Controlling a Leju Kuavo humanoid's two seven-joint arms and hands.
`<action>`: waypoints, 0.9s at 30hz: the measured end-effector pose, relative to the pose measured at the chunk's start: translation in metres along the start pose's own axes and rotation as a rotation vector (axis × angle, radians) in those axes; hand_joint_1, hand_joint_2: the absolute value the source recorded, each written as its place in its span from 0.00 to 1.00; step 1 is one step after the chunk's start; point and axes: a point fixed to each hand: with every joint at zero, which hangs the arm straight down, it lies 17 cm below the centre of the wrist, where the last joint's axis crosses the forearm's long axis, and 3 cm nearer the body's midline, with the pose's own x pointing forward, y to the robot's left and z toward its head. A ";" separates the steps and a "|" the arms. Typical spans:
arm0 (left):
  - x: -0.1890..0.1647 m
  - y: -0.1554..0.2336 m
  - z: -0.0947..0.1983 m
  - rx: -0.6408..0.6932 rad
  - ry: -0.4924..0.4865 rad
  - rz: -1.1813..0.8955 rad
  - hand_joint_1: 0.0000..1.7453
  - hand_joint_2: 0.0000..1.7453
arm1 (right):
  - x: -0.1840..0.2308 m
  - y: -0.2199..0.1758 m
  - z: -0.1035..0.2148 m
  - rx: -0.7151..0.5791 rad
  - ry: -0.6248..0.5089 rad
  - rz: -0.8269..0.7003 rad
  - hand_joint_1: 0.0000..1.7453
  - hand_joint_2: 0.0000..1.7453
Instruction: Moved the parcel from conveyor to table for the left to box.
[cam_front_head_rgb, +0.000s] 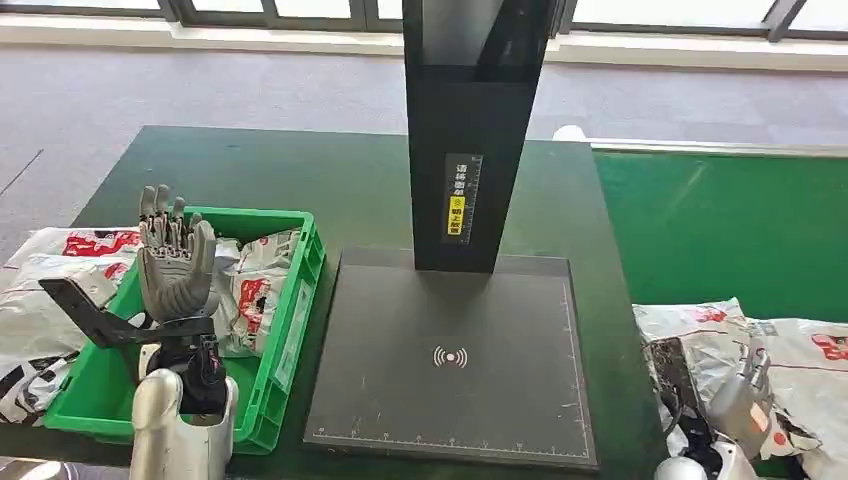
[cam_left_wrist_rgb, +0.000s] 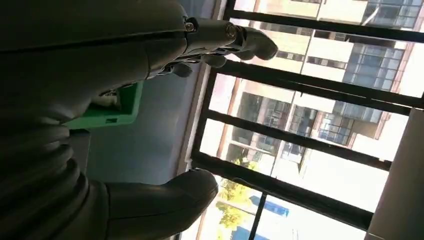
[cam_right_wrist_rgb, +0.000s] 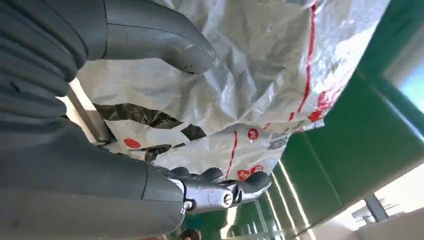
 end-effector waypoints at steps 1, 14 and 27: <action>0.000 0.000 0.000 0.000 -0.001 -0.001 0.00 1.00 | -0.002 0.001 0.000 0.003 0.003 0.002 0.00 1.00; 0.000 0.003 0.003 0.005 0.006 -0.011 0.00 1.00 | -0.036 0.015 0.001 0.065 0.119 0.107 0.00 1.00; 0.000 0.003 0.003 0.005 0.007 -0.012 0.00 1.00 | -0.042 0.018 0.002 0.076 0.131 0.113 0.00 1.00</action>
